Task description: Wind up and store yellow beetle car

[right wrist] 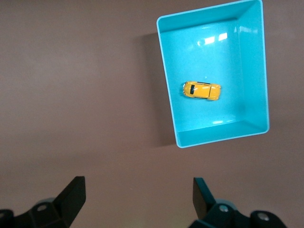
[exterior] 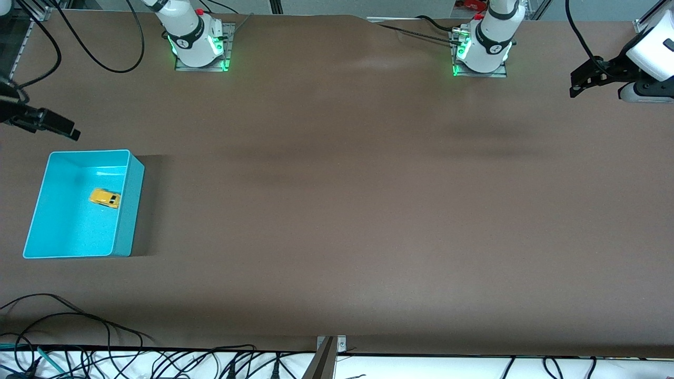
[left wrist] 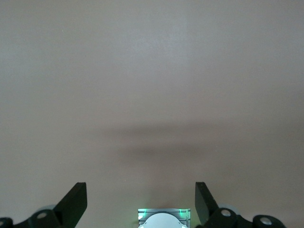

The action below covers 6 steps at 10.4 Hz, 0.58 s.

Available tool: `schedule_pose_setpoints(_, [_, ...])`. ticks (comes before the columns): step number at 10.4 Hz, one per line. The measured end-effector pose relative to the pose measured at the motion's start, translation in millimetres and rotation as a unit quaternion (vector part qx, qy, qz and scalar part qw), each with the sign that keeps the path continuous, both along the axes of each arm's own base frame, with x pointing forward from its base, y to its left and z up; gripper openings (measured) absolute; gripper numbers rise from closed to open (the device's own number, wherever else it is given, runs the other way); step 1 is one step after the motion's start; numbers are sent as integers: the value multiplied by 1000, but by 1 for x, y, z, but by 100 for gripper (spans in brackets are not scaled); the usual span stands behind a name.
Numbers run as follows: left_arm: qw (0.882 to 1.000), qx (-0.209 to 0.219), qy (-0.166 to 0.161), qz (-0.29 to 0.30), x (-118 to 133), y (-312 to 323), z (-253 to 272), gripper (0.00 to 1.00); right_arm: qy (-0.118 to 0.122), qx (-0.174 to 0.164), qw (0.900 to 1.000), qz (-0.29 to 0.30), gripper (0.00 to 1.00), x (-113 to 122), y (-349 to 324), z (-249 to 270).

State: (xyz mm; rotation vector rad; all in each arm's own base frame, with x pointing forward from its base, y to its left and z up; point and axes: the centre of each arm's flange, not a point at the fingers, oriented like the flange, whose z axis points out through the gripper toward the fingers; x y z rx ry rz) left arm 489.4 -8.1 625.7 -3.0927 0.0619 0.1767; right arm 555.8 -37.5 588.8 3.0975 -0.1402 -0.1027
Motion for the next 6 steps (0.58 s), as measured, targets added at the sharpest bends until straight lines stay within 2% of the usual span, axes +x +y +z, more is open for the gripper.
schedule_pose_setpoints(2, [1000,0,0,0,0,-1,0,100,1,-8,999,37,100,-1,17,1])
schedule_pose_setpoints(6, [1000,1,0,-5,0,-5,0,100,5,-2,999,42,100,-4,21,11])
